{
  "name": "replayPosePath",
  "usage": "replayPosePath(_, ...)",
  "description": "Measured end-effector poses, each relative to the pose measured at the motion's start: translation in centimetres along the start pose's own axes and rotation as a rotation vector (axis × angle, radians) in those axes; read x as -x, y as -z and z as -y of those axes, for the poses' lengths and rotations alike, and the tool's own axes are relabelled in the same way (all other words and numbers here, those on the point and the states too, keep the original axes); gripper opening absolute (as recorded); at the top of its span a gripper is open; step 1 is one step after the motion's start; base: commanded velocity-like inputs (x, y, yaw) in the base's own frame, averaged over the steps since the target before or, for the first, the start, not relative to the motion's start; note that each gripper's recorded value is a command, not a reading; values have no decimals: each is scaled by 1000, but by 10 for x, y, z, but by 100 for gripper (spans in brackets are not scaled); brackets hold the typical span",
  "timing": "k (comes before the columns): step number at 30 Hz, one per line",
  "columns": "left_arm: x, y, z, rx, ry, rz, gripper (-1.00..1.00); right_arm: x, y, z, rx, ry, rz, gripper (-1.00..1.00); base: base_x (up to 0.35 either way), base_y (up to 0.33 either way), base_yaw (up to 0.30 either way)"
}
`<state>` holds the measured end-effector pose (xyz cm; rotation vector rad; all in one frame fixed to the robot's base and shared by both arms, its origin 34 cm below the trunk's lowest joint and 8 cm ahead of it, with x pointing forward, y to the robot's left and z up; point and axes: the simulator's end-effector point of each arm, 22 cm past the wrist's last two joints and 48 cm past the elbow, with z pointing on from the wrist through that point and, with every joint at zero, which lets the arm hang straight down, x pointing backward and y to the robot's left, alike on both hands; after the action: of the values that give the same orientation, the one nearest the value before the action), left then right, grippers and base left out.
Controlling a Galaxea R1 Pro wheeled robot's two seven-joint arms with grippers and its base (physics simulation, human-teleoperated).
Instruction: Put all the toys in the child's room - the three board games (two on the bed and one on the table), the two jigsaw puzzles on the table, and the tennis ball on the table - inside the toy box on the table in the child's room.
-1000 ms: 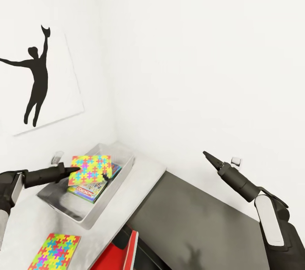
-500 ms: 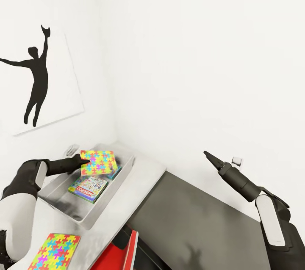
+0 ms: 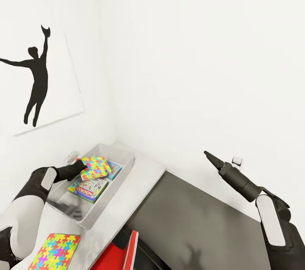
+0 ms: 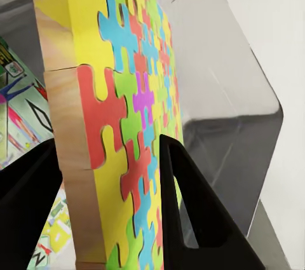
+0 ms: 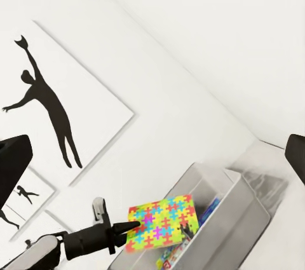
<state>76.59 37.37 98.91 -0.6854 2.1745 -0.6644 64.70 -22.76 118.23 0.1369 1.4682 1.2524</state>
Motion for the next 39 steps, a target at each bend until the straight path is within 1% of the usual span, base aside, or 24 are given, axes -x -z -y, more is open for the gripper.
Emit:
replayPosePath(5,0,-2,-2,4,4,9,-100,0,0,0,-1,0,0,100,0,0,0)
replayPosePath(15,-1,-2,-2,4,5,10,-100,0,0,0,-1,1,0,100,0,0,0)
replayPosePath(16,-1,-3,-2,4,5,9,100,0,0,0,-1,1,0,100,0,0,0)
replayPosePath(29,0,-1,-4,0,10,7,100,0,0,0,-2,1,0,100,0,0,0)
replayPosePath(32,4,2,-7,-6,32,15,100,0,0,0,-3,3,-1,100,0,0,0)
replayPosePath(34,9,7,-13,-8,60,21,100,0,0,1,-3,3,-1,100,0,0,0)
replayPosePath(37,16,22,-28,-10,101,-3,100,-1,0,1,-4,4,-2,100,0,0,0)
replayPosePath(39,25,36,-35,-37,121,-17,100,-1,0,1,-5,4,-2,100,0,0,0)
